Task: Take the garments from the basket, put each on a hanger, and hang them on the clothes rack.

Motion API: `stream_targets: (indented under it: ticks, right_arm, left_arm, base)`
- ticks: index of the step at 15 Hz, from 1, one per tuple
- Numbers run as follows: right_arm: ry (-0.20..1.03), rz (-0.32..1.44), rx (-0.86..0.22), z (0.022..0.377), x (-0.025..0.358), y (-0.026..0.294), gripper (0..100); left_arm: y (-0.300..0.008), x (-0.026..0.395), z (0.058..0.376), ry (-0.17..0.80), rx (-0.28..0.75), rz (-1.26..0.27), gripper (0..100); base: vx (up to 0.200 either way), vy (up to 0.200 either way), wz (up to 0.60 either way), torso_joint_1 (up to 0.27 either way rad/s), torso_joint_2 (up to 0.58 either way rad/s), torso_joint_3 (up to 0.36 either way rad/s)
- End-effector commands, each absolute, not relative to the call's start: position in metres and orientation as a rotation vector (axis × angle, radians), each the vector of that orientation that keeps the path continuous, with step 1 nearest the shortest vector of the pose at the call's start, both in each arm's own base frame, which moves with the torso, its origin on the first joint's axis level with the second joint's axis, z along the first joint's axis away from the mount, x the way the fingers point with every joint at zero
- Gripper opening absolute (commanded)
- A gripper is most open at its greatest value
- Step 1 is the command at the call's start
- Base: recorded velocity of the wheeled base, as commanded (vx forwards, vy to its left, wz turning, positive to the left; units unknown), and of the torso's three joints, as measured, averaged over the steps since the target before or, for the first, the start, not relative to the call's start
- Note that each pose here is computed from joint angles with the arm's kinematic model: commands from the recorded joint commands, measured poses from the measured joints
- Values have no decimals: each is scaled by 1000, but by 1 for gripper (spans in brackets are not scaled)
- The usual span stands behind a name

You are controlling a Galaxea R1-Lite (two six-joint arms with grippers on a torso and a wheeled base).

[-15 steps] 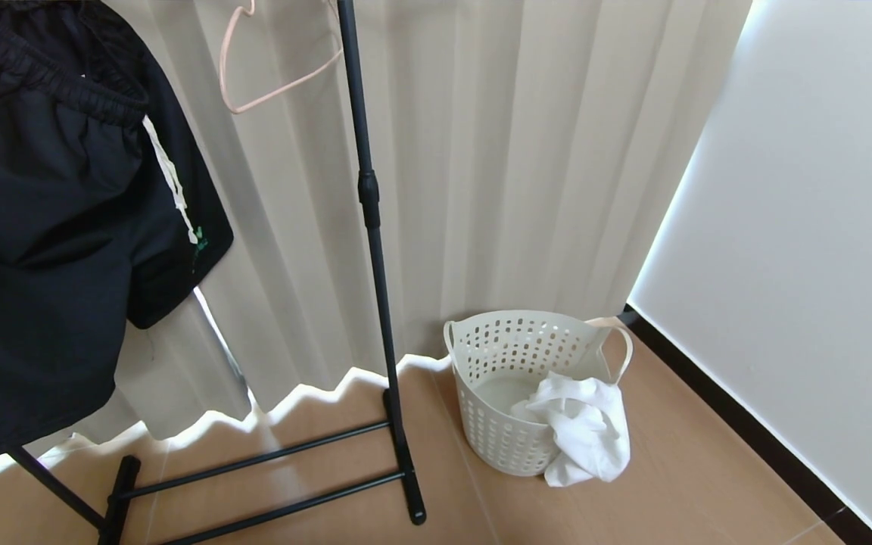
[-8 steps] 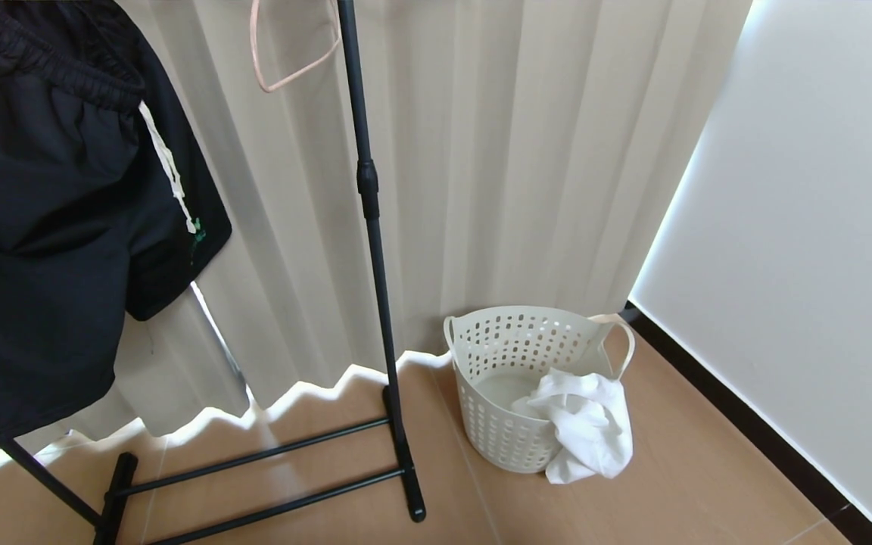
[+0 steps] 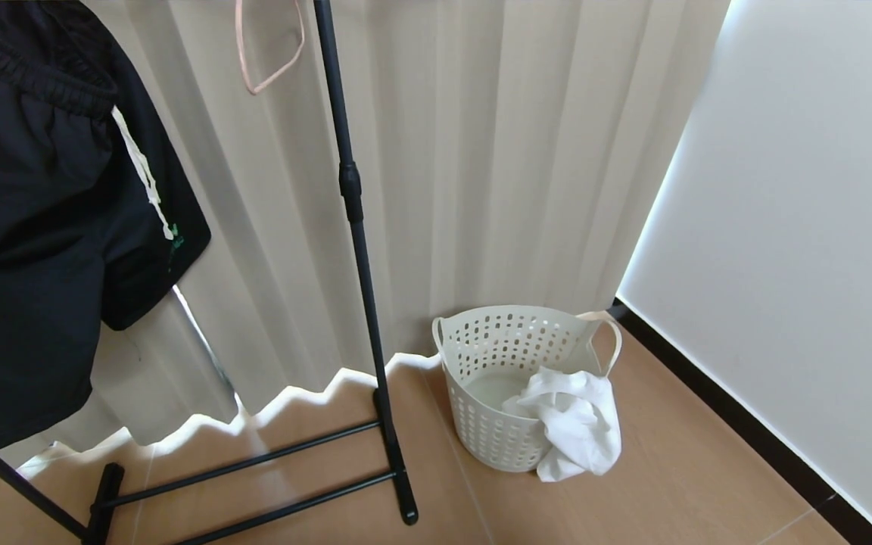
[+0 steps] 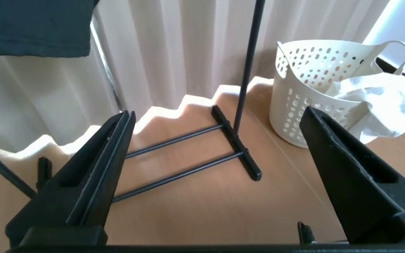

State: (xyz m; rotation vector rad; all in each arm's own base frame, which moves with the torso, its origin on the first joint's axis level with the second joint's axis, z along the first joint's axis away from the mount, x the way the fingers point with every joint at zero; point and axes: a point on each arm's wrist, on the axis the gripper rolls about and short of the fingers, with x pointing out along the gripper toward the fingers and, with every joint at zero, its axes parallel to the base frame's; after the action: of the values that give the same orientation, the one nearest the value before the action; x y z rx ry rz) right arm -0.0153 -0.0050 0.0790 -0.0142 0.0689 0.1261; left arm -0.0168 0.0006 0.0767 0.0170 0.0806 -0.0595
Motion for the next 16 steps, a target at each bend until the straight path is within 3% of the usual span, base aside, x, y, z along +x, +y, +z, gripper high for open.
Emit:
stream_targets:
  ticks: [1, 3, 10, 14, 16]
  right_arm:
    - [70, 126, -15, 79, -15, -5, 100]
    - [68, 126, -14, 79, -15, -5, 100]
    - [70, 126, -15, 79, -15, -5, 100]
    - [70, 127, -15, 79, -15, -5, 100]
    - [70, 127, -15, 79, -15, -5, 100]
  left_arm:
    - [1, -17, 77, 82, 17, -60, 100]
    - [1, -17, 77, 82, 17, -60, 100]
    - [1, -17, 77, 82, 17, -60, 100]
    - [1, -17, 77, 82, 17, -60, 100]
    - [1, -17, 77, 83, 12, -60, 100]
  base:
    - [0, 0, -600, 2, 2, 2]
    - [0, 0, -600, 2, 2, 2]
    - [0, 0, 0, 0, 0, 0]
    - [200, 0, 0, 6, 4, 4]
    - [0, 0, 0, 0, 0, 0]
